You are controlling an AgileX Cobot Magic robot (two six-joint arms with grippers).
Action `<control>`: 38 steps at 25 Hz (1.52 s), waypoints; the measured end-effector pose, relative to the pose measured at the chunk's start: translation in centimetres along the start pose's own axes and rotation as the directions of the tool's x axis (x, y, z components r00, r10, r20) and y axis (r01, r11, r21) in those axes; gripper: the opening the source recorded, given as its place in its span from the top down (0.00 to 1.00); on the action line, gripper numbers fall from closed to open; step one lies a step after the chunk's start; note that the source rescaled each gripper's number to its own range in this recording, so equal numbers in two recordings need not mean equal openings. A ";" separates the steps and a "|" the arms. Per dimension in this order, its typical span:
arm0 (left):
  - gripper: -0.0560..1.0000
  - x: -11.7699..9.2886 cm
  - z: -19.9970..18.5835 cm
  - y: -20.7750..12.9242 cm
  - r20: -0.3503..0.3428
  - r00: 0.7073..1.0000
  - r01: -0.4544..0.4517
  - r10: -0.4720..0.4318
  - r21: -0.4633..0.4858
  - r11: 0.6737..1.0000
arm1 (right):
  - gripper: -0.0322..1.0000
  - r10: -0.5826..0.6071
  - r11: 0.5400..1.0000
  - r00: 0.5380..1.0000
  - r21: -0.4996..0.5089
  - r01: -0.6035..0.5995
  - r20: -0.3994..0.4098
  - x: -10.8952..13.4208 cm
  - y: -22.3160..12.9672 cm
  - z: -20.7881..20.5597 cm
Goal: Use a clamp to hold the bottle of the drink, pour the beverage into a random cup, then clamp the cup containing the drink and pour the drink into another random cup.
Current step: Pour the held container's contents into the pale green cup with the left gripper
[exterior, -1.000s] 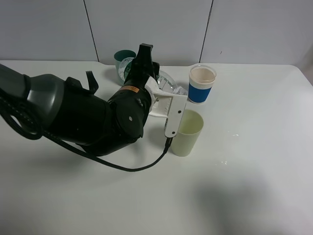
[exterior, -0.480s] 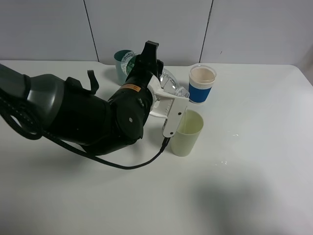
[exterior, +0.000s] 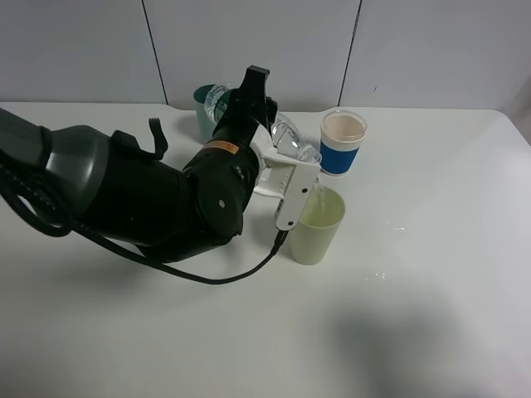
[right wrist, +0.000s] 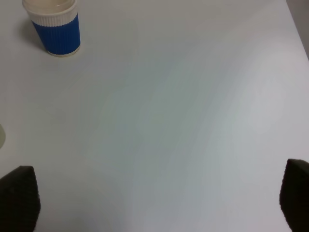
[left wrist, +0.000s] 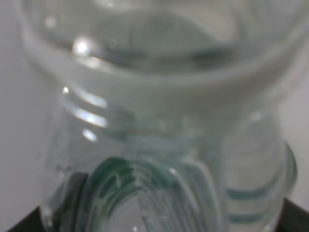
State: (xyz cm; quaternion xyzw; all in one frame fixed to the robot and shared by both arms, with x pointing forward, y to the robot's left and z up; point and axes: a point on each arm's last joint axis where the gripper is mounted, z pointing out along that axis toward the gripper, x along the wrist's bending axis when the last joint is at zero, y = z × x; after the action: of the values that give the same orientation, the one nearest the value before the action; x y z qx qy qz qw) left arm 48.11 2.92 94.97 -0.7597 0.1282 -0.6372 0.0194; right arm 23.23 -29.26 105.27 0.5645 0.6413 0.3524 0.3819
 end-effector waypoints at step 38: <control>0.93 0.9 -0.1 -0.9 -0.098 0.995 -0.010 0.019 0.097 0.995 | 0.00 0.000 1.000 1.000 0.000 0.000 0.000 0.0 0.0 0.0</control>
State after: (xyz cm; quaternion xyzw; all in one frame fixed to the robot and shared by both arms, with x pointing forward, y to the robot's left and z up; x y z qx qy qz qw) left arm 48.31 3.57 96.03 -0.7244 0.1037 -0.6794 0.0541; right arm 23.23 -29.26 105.27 0.5645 0.6413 0.3524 0.3819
